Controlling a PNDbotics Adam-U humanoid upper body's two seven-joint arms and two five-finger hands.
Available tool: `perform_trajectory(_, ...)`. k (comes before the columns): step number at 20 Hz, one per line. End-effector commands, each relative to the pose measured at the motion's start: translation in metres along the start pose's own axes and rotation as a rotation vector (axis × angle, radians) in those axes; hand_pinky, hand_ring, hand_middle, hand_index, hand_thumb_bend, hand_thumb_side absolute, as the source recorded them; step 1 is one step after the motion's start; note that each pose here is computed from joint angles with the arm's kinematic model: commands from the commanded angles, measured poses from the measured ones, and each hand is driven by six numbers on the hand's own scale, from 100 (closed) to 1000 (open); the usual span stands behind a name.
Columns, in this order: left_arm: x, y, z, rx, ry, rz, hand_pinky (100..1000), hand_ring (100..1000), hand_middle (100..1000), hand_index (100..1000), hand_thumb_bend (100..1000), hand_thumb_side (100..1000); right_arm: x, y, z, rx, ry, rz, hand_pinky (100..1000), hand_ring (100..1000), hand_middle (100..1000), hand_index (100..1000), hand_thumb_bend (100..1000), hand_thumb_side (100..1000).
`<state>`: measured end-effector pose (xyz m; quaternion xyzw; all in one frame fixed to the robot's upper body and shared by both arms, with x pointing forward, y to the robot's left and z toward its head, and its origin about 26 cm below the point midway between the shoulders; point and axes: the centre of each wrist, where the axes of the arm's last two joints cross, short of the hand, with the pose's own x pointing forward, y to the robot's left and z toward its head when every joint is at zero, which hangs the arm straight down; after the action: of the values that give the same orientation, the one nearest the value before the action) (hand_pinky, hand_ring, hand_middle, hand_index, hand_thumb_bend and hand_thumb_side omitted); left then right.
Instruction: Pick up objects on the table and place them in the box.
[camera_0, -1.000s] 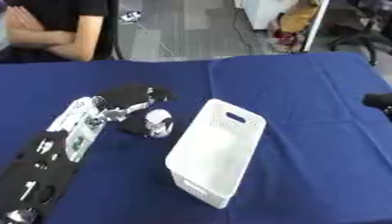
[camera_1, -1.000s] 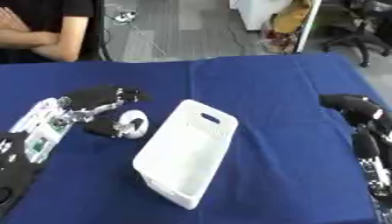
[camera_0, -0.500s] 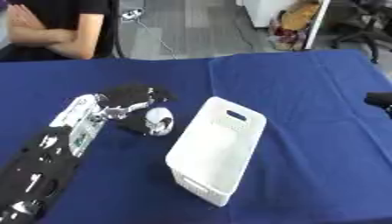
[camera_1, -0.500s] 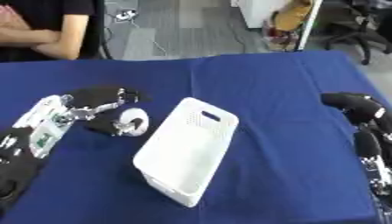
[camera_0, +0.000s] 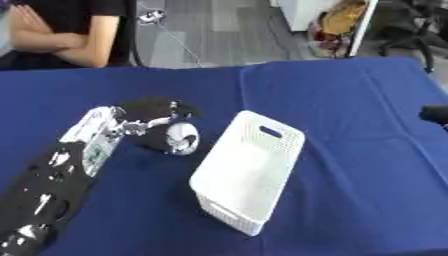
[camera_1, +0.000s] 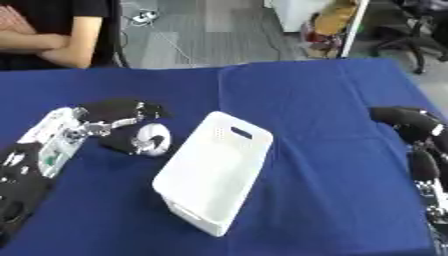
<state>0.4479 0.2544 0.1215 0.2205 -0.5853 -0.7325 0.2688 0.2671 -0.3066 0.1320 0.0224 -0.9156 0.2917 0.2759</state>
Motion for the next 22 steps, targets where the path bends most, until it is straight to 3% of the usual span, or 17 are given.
perform_trajectory(1,-0.001,0.013,-0.002,0.0,-0.003,-0.03,808,807,849,978,856,930,0.004,-0.004,-0.002,0.016,-0.015,0.013,850,839,768,864,100,674)
perform_trajectory(17,-0.003,-0.001,-0.002,-0.078,-0.005,-0.04,815,809,848,978,862,950,0.004,-0.004,-0.002,0.017,-0.016,0.013,850,839,768,864,100,674)
perform_trajectory(22,-0.005,-0.005,-0.001,-0.094,0.003,-0.027,781,782,845,976,885,935,0.004,-0.004,-0.003,0.017,-0.018,0.014,850,838,768,864,100,674)
